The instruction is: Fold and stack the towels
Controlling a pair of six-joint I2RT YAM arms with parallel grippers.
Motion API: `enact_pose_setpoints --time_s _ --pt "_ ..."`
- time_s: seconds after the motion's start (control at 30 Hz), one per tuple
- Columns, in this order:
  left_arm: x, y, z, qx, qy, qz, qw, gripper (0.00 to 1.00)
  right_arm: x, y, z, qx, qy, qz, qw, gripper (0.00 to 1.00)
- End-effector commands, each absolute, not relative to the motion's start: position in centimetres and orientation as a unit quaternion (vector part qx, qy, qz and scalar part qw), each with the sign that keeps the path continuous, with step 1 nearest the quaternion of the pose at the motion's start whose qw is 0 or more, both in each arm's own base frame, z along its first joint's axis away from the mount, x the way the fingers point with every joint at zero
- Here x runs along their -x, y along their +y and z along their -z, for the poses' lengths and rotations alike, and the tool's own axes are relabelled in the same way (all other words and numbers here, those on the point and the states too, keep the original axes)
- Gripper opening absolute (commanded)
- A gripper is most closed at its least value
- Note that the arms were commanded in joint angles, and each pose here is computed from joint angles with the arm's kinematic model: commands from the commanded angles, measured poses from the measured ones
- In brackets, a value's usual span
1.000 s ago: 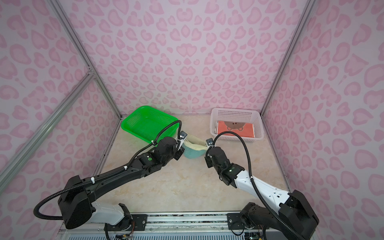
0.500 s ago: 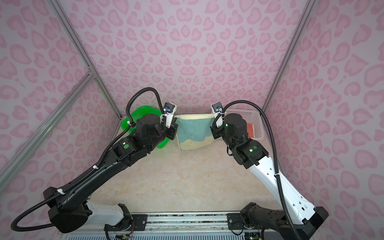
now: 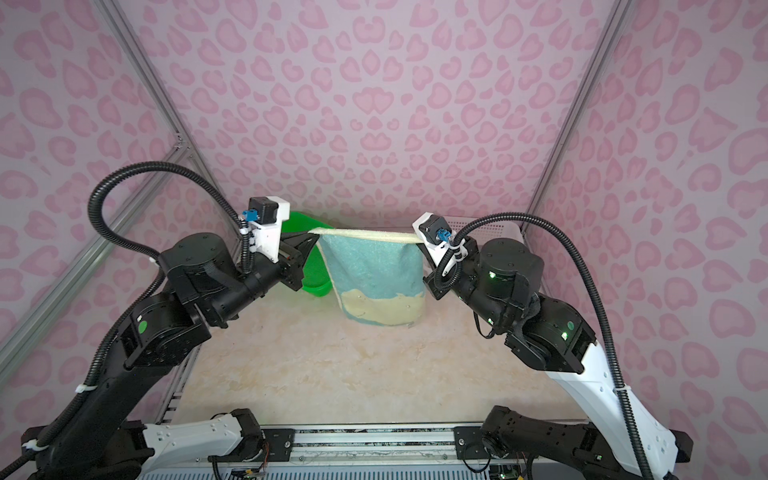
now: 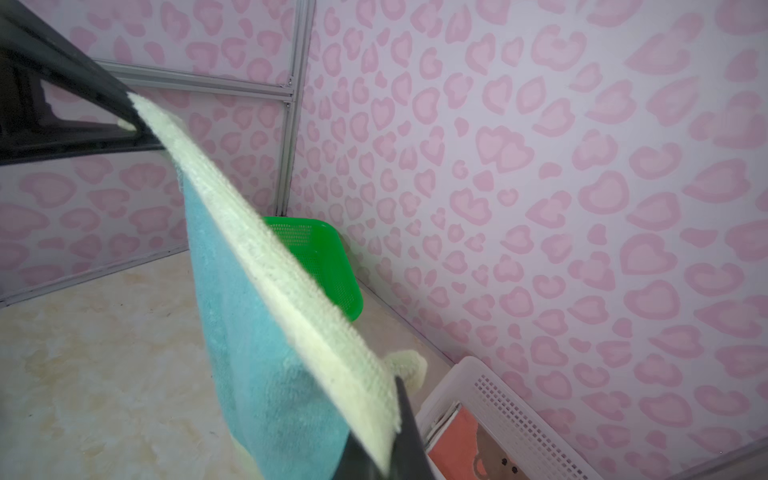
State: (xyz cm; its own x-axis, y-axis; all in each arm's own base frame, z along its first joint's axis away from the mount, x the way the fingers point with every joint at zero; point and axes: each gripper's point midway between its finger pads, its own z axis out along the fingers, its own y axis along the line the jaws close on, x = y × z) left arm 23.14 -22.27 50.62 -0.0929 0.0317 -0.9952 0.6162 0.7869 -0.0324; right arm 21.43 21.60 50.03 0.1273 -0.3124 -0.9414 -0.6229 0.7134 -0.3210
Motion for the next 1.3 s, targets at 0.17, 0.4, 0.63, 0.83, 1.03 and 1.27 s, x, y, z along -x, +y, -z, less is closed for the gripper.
enact_pose_setpoints --time_s 0.17,0.4,0.63,0.83,1.03,1.27 --pt "-23.4 -20.4 -46.4 -0.165 0.751 0.228 0.598 0.02 -21.6 21.1 -46.3 0.352 0.683 -0.082 0.635 0.00" --pt "-30.1 -20.3 -40.1 -0.126 0.809 0.081 0.568 0.02 -27.1 20.8 -40.9 0.325 0.739 -0.045 0.589 0.00" --pt "-38.2 -19.5 -34.4 -0.083 0.840 -0.038 0.535 0.02 -34.2 19.8 -33.9 0.283 0.793 -0.048 0.538 0.00" --pt "-41.3 -20.3 -28.8 -0.083 0.858 -0.082 0.500 0.02 -38.0 19.8 -27.7 0.262 0.824 -0.056 0.499 0.00" --pt "-41.7 -21.2 -26.1 -0.097 0.871 -0.080 0.475 0.02 -38.5 20.1 -25.5 0.257 0.836 -0.067 0.480 0.00" --pt "-41.0 -21.2 -27.5 -0.092 0.864 -0.050 0.492 0.02 -37.3 19.6 -26.9 0.251 0.828 -0.076 0.496 0.00"
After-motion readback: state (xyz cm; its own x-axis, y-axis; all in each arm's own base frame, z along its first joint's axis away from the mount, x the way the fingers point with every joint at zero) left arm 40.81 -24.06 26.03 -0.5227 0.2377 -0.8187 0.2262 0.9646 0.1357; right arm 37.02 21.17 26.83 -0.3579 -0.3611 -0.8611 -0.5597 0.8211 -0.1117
